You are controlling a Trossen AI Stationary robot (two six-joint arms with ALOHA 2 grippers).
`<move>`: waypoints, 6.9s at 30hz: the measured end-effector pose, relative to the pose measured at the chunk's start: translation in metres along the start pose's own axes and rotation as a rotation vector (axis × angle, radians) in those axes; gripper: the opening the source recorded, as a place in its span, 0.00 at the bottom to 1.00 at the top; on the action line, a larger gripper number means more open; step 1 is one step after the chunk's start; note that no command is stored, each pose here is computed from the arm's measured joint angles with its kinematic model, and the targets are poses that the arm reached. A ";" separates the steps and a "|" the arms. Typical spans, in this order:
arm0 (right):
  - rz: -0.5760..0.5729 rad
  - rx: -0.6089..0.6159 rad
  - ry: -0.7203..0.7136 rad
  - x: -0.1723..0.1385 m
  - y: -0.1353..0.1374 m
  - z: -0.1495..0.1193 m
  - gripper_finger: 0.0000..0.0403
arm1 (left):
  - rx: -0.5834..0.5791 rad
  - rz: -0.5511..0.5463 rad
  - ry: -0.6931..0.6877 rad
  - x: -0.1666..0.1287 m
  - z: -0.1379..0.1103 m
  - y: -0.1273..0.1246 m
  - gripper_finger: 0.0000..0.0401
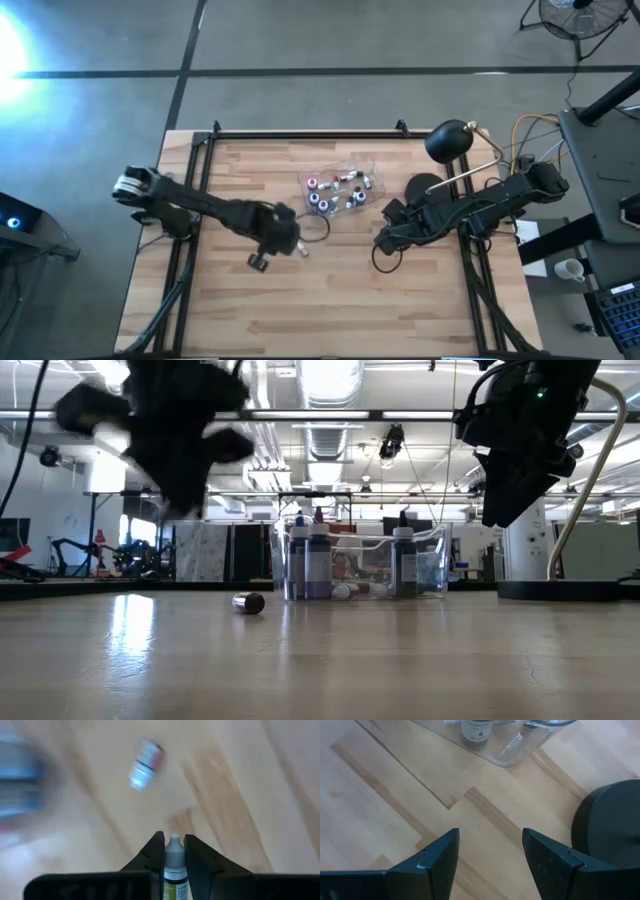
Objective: Pick & Place food coloring
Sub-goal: Put the small green food coloring bottle into the transparent bin, then put the small red food coloring bottle into the transparent bin, then return to Home Position
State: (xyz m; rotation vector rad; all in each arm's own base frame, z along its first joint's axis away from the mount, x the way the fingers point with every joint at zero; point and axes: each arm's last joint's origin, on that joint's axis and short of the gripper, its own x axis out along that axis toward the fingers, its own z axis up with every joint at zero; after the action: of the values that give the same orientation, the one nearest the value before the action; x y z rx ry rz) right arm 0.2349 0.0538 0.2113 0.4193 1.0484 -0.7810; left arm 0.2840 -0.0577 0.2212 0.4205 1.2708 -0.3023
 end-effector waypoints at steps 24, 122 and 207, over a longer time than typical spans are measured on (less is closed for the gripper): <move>-0.033 0.237 -0.102 0.000 -0.001 0.003 0.52 | -0.463 0.589 -0.418 -0.085 0.039 0.204 0.36; 0.076 0.205 0.032 -0.010 0.004 0.009 0.52 | -0.723 0.560 -0.549 -0.173 0.013 0.143 0.42; 1.018 0.125 -0.835 0.017 -0.133 -0.071 0.52 | -0.900 0.189 -1.415 -0.003 -0.207 -0.025 0.42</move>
State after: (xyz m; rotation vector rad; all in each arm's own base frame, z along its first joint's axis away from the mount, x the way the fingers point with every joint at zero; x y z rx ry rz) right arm 0.0967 0.0049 0.1701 0.5819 -0.0612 -0.0452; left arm 0.0956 0.0164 0.1723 -0.4399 -0.1117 0.1701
